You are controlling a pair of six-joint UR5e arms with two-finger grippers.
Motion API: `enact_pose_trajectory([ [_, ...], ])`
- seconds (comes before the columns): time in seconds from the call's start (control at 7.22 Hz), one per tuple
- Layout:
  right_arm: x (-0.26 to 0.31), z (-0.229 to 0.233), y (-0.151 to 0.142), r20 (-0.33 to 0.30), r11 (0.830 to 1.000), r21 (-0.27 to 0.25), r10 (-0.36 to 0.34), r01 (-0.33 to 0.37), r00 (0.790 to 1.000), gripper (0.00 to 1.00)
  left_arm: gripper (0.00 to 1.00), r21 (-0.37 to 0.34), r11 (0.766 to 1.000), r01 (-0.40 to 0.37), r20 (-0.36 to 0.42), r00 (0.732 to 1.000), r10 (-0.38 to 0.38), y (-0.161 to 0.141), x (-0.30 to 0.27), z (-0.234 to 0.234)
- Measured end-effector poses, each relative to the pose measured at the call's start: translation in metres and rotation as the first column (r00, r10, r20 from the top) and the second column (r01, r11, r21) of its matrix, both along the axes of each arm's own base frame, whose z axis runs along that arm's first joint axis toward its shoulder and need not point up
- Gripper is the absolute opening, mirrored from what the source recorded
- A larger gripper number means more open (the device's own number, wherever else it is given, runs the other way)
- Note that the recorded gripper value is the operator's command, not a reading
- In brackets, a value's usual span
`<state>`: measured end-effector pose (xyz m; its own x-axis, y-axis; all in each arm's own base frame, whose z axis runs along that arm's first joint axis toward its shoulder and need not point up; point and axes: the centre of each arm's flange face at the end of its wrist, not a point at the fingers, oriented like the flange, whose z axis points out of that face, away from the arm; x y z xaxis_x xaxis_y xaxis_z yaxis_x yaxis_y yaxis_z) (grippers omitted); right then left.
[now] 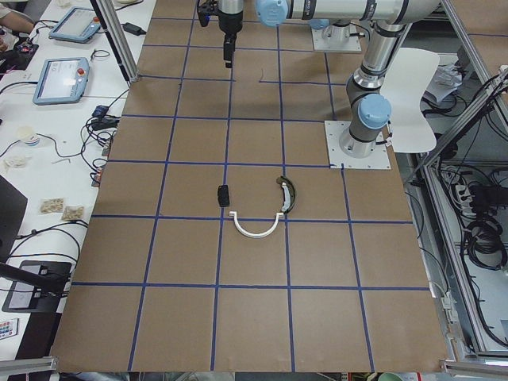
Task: Place bearing gear from tray to pile
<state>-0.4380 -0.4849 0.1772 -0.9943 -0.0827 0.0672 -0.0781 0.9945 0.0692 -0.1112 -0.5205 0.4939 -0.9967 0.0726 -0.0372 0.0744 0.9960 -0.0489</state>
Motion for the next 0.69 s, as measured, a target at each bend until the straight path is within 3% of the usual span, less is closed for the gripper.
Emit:
enact_pose_trajectory([
  [0.42,0.0,0.007,0.0,-0.006,1.0,-0.001,0.005,-0.005,1.0,0.0,1.0,0.0,1.0,0.0,0.0,1.0,0.0,0.0,0.0,0.0],
  [0.69,0.002,0.044,-0.001,-0.019,1.0,-0.013,-0.001,0.0,1.0,0.0,1.0,-0.001,1.0,-0.009,0.003,1.0,0.009,0.0,0.005,0.001],
])
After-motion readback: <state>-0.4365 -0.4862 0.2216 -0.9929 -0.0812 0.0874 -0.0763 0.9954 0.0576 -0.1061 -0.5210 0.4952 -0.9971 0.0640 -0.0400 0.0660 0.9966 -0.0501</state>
